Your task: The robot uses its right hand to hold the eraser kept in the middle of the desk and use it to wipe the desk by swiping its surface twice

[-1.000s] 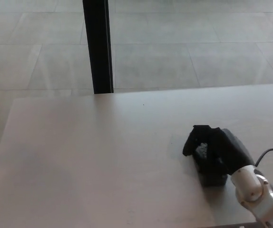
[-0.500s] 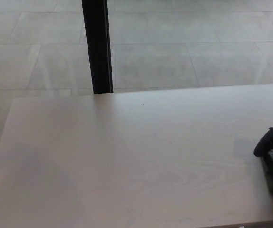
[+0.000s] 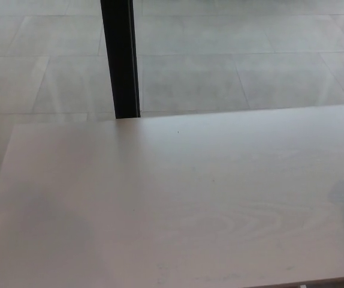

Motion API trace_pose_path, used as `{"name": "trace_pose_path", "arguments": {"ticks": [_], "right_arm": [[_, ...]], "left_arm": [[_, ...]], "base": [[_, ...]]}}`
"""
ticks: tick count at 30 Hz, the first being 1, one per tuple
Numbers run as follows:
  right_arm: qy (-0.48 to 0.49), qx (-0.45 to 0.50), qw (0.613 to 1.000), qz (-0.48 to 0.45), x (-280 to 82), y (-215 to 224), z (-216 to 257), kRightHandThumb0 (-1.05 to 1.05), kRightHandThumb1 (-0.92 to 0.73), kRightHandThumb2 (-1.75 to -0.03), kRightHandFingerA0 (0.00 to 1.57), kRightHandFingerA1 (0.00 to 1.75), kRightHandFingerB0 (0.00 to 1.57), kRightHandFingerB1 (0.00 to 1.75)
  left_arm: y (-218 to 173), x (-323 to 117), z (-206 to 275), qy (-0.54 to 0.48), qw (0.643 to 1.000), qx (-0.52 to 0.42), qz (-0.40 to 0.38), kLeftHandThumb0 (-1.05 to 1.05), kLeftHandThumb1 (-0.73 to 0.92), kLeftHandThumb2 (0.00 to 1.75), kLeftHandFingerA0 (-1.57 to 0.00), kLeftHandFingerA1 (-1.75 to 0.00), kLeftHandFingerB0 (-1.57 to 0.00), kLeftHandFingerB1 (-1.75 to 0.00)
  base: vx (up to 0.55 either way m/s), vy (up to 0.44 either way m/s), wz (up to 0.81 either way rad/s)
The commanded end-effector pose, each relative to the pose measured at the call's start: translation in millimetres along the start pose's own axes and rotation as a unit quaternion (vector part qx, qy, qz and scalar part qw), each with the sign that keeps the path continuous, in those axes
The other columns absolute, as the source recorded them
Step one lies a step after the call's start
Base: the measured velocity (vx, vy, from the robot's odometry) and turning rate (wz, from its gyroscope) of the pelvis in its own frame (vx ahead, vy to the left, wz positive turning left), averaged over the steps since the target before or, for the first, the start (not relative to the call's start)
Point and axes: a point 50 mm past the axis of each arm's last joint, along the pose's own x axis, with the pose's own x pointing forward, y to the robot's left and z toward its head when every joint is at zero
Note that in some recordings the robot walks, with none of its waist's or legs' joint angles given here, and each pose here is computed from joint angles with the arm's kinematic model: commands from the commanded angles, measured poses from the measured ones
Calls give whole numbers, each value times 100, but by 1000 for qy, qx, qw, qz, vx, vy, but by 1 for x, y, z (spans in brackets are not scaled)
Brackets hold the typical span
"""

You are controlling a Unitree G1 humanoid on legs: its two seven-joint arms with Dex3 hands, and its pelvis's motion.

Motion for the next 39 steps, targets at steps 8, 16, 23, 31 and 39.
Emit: {"name": "trace_pose_path", "arguments": {"ticks": [8, 16, 23, 31, 39], "right_arm": [[-54, -9, 990, 133, -12, 98, 47, -25, -59, -94, 82, 175, 72, 156], [-105, -11, 971, 213, -37, 145, 70, -27, -59, -106, 85, 175, 73, 160], [-146, -10, 952, 268, -63, 176, 81, -28, -56, -114, 85, 175, 72, 161], [-181, 9, 932, 314, -94, 203, 90, -30, -55, -110, 85, 175, 74, 156], [-250, 22, 880, 402, -143, 232, 107, -32, -49, -122, 83, 175, 68, 157]], "left_arm": [[-1, 2, 11, -12, 1000, -17, 1, -66, 90, 67, -66, -63, -62, -55], [-2, 2, 13, -15, 1000, -6, 1, -66, 90, 67, -71, -62, -63, -54], [-2, 3, 17, -18, 1000, 1, 5, -67, 91, 68, -70, -60, -63, -53], [-4, 3, 20, -22, 1000, -3, 3, -68, 89, 66, -70, -61, -65, -54], [-6, 4, 25, -28, 1000, -8, -1, -67, 90, 67, -67, -62, -64, -55]], "base": [[0, 0, 0], [0, 0, 0], [0, 0, 0], [0, 0, 0], [0, 0, 0]]}}
